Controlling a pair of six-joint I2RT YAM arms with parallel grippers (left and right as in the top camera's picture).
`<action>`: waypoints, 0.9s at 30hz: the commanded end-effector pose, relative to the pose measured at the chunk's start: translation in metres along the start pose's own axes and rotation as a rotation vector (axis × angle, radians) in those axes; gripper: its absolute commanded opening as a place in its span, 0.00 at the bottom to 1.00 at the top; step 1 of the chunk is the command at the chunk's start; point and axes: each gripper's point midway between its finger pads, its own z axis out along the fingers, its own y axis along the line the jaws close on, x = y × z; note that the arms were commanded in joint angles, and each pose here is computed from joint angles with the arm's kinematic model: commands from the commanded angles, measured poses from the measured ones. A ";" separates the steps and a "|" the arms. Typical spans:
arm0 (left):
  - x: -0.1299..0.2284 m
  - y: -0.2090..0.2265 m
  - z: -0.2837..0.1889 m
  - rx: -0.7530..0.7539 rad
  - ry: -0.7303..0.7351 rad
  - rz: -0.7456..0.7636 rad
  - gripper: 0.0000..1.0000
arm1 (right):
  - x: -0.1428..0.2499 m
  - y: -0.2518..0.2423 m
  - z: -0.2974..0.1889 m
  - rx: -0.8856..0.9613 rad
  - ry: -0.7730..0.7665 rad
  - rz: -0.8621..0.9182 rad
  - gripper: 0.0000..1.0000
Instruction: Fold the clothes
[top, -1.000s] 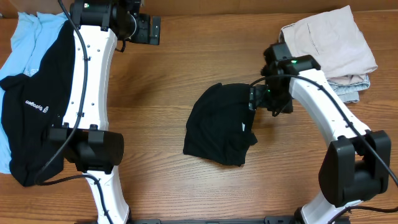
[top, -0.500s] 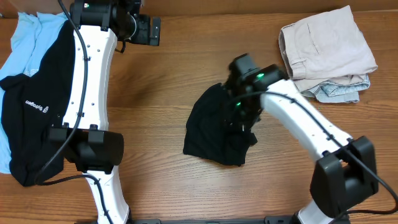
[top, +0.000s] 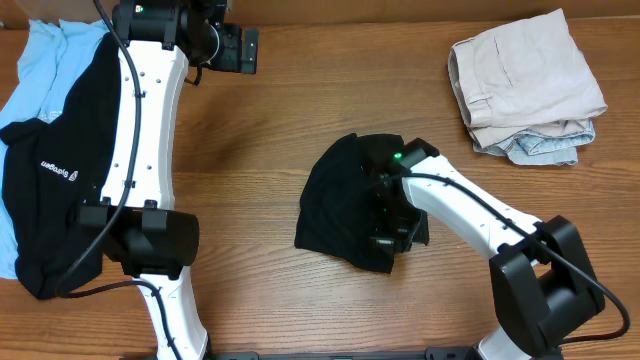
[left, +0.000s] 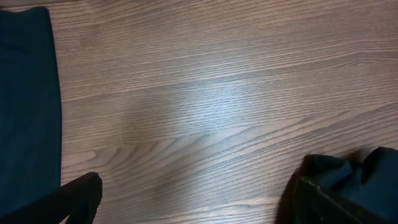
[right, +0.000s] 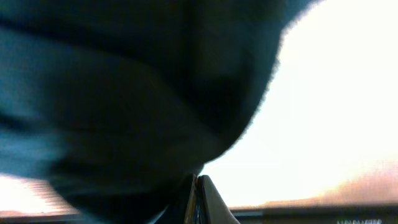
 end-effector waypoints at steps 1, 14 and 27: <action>-0.004 0.001 -0.002 -0.006 -0.013 0.025 1.00 | 0.003 -0.005 0.000 0.012 -0.017 0.093 0.04; -0.003 0.001 -0.002 -0.006 -0.011 0.029 1.00 | -0.031 0.028 -0.129 -0.128 -0.343 -0.043 0.04; -0.002 0.001 -0.002 -0.006 -0.006 0.028 1.00 | -0.085 0.090 -0.117 -0.261 -0.400 -0.295 0.54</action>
